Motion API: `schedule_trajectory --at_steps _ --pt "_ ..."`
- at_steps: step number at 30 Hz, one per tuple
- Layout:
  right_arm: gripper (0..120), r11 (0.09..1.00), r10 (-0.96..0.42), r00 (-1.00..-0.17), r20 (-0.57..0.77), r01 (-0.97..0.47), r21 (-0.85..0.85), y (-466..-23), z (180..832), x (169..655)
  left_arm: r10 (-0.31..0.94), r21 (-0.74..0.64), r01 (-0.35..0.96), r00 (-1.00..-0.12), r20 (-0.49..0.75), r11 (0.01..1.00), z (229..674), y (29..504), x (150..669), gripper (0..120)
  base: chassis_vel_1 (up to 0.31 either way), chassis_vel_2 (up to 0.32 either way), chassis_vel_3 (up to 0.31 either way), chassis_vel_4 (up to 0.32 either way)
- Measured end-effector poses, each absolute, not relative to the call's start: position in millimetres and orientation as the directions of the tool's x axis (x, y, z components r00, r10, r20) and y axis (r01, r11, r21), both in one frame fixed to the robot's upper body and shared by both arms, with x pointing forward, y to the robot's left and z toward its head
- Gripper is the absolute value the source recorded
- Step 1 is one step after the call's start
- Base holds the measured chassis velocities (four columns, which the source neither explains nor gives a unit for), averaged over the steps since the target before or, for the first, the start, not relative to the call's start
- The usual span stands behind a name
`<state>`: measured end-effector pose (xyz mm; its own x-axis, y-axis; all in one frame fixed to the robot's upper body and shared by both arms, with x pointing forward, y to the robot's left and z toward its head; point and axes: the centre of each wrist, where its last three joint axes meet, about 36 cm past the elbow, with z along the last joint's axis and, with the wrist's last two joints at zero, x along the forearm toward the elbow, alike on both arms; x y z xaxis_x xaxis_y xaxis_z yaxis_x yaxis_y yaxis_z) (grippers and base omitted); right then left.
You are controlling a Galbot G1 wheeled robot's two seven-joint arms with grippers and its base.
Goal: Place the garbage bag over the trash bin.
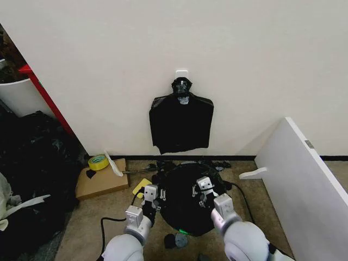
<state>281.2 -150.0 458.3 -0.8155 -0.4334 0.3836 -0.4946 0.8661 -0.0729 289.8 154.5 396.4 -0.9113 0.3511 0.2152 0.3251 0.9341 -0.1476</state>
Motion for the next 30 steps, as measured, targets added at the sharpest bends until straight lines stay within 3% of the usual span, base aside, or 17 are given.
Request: schedule_trajectory --at_steps 12,30 --pt "0 0.856 -0.334 -0.779 0.53 -0.487 -0.177 -132.0 419.0 293.3 0.378 -0.1 0.366 -0.908 0.182 0.925 400.1 156.2 278.3 0 0.0 0.0 0.0 0.0" --pt "0 0.818 -0.29 -0.821 0.492 -0.479 -0.317 -115.8 407.6 319.5 0.422 -0.002 0.427 -0.893 0.155 0.904 398.6 155.4 269.8 0 0.0 0.0 0.0 0.0"
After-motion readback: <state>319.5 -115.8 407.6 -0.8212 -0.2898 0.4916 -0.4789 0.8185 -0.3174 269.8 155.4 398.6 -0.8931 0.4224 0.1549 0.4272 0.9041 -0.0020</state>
